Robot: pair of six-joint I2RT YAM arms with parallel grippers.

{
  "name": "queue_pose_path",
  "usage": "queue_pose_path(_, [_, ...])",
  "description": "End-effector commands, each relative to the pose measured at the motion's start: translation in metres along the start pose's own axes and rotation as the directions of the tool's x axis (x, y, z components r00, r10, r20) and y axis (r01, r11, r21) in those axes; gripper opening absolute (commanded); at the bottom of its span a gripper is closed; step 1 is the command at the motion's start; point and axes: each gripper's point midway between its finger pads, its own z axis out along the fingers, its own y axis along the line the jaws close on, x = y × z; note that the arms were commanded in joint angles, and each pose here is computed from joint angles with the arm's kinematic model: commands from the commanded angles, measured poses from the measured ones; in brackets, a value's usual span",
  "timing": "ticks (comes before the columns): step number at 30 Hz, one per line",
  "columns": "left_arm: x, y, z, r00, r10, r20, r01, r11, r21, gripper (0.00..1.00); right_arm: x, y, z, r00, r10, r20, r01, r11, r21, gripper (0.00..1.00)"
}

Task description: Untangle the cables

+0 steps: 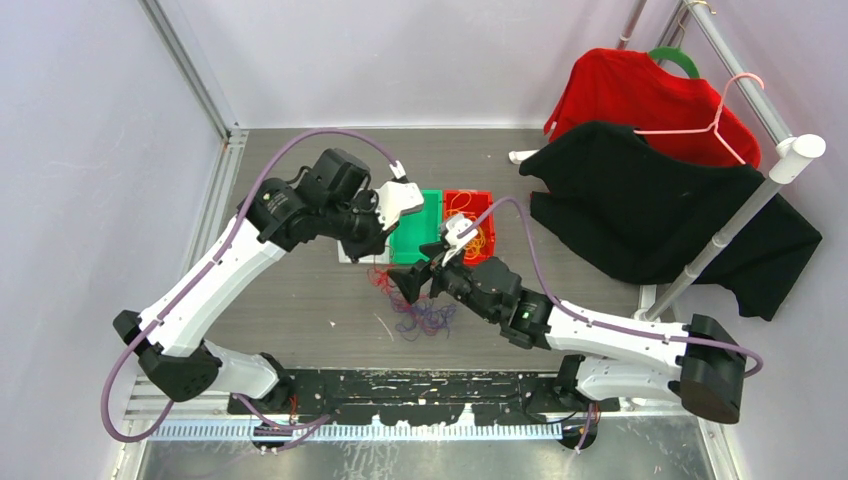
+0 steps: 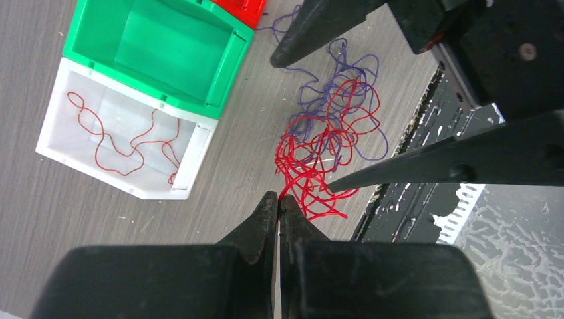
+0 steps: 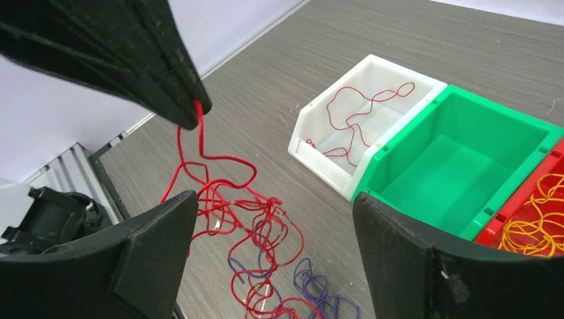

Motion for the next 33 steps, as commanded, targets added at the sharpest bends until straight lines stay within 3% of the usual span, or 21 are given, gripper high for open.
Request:
queue_pose_path(1, [-0.01, -0.01, -0.016, 0.999, -0.005, 0.053, 0.003, 0.999, 0.033, 0.0, -0.057, 0.009, 0.011, 0.981, 0.027, 0.193, -0.028, 1.0, 0.002, 0.9])
queue_pose_path(19, [-0.007, -0.012, -0.018, 0.997, 0.053, 0.059, -0.056, 0.997, 0.047, 0.0, -0.057, 0.005, 0.019, 0.977, 0.074, 0.2, -0.083, 0.996, 0.037, 0.86])
queue_pose_path(33, [-0.065, -0.03, -0.069, 0.962, 0.104, 0.253, -0.136, 0.984, 0.112, 0.0, 0.003, -0.019, 0.058, 0.988, 0.079, 0.134, -0.102, 0.98, 0.173, 0.84])
